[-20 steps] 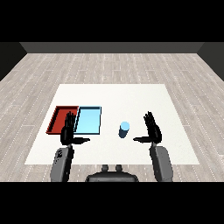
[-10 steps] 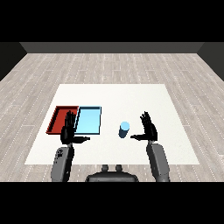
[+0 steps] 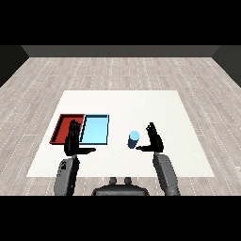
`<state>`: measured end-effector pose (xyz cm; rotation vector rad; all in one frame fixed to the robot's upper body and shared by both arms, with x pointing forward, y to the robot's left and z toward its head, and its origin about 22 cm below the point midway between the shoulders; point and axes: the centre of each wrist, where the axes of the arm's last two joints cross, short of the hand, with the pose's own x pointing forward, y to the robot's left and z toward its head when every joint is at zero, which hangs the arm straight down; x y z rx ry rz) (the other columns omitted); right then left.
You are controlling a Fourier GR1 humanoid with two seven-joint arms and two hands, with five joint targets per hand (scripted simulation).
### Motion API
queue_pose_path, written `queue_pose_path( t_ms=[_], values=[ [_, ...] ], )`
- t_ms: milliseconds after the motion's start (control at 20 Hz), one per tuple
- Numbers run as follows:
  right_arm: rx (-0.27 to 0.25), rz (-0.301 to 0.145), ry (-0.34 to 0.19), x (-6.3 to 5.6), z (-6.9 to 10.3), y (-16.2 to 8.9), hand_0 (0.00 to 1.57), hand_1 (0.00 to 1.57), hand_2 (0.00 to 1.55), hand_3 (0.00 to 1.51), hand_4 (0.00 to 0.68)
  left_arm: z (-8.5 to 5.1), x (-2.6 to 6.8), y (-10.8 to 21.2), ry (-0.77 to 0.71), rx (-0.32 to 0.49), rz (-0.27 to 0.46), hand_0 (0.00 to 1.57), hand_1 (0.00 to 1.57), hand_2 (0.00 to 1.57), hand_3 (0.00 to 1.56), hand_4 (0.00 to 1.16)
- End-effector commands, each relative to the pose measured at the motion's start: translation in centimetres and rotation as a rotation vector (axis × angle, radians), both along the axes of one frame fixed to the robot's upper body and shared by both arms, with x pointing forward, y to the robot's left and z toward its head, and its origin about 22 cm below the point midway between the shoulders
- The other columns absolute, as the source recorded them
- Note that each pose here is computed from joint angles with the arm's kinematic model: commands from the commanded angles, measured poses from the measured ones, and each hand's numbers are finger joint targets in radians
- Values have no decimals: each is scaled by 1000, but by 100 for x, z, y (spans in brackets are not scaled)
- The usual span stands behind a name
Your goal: Pick the blue can and put it in the blue box
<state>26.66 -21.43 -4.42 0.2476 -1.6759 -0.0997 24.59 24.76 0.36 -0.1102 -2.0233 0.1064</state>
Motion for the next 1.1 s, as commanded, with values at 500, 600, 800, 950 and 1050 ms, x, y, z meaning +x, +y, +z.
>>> queue_pose_path(
  t_ms=[500, 600, 800, 950, 1050],
  values=[
    [23, 48, 46, -46, 50, 293, 0, 0, 0, 0, 0, -34, -203, -69, 2, 2, 7, 0, 0, 0, 0, 0],
    [27, 62, 39, -23, -208, 250, 0, 0, 0, 0, 0, 46, -89, 224, -33, 14, 29, 0, 0, 0, 0, 0],
    [21, 24, 54, 44, -283, 282, 0, 0, 0, 0, 0, 47, -25, -33, -8, -7, 14, 0, 0, 0, 0, 0],
    [17, 39, 31, 245, -280, 290, 0, 0, 0, 0, 0, 113, -51, -135, -14, 5, 5, 0, 0, 0, 0, 0],
    [46, 45, 30, 105, -194, 416, 0, 0, 0, 0, 0, -262, -222, 101, -18, -3, 12, 0, 0, 0, 0, 0]
  ],
)
